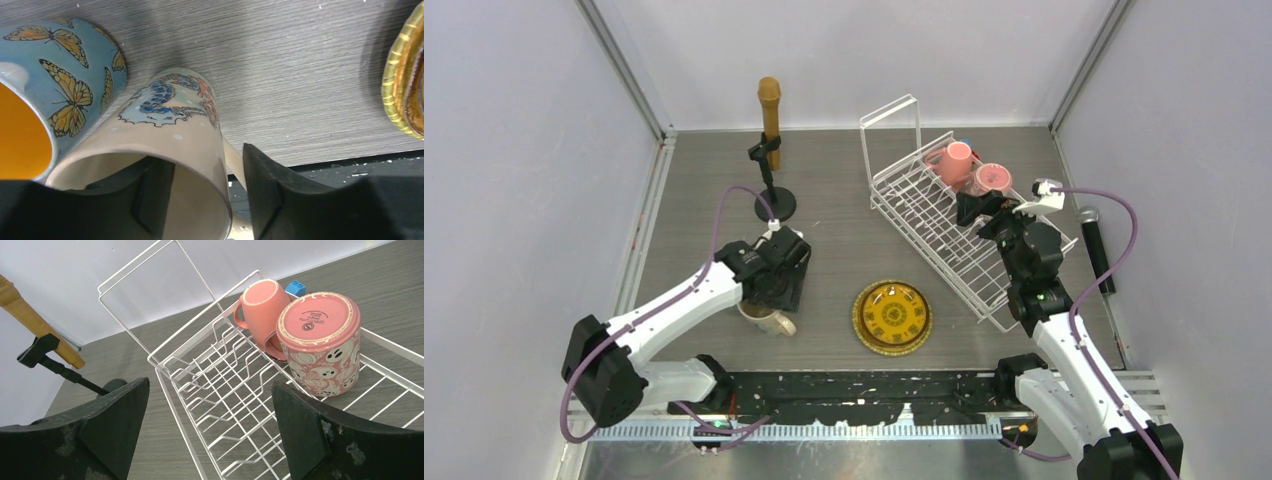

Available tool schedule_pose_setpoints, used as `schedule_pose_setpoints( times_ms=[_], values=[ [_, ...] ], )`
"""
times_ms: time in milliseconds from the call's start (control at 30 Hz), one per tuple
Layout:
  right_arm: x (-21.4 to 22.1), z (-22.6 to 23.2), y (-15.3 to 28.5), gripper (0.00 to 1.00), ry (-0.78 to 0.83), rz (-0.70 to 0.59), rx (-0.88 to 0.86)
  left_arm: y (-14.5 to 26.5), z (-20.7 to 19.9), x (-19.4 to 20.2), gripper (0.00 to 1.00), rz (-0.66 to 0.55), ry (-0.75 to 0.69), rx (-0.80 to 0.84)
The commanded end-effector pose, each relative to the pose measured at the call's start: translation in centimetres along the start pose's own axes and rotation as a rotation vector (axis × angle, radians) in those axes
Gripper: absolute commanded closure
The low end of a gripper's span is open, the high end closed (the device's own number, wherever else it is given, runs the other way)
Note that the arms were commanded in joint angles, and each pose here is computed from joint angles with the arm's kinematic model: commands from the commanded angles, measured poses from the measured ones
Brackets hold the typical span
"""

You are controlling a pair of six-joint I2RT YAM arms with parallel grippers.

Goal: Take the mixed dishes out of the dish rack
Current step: Place the cup at the center of the board, then pick up the cup from the dish rack.

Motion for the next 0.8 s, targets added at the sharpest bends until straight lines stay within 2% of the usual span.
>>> schedule_pose_setpoints(
  times_ms=[0, 100, 267, 533, 767],
  values=[
    [-1.2, -0.1, 0.3, 0.0, 0.018, -0.052, 0.01, 1.8, -0.7, -1.4, 0.4, -0.084, -0.01, 0.082],
    [-1.2, -0.2, 0.3, 0.0, 0.02, -0.055, 0.012, 3.1, -0.6, -1.7, 0.33, -0.108, -0.027, 0.102],
    [-1.3, -0.3, 0.4, 0.0, 0.024, -0.06, 0.019, 5.2, -0.3, -2.2, 0.02, -0.164, -0.04, 0.137],
    [-1.3, -0.4, 0.4, 0.0, 0.029, -0.061, 0.027, 8.8, 0.2, -2.0, 0.0, -0.239, -0.051, 0.225],
    [-1.3, -0.8, 0.2, 0.0, 0.021, -0.05, 0.061, 11.4, -0.5, -4.1, 0.0, -0.434, -0.011, 0.337]
  ],
)
Point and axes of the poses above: each gripper's point midway between its finger pads, its own y axis back along the fingers, its own z axis along the line the jaws close on, x = y × z, the point moved 3 cm from there along y, back along the fingers, and after that the axes turned 6 degrees about y, right-handed, at the moved point
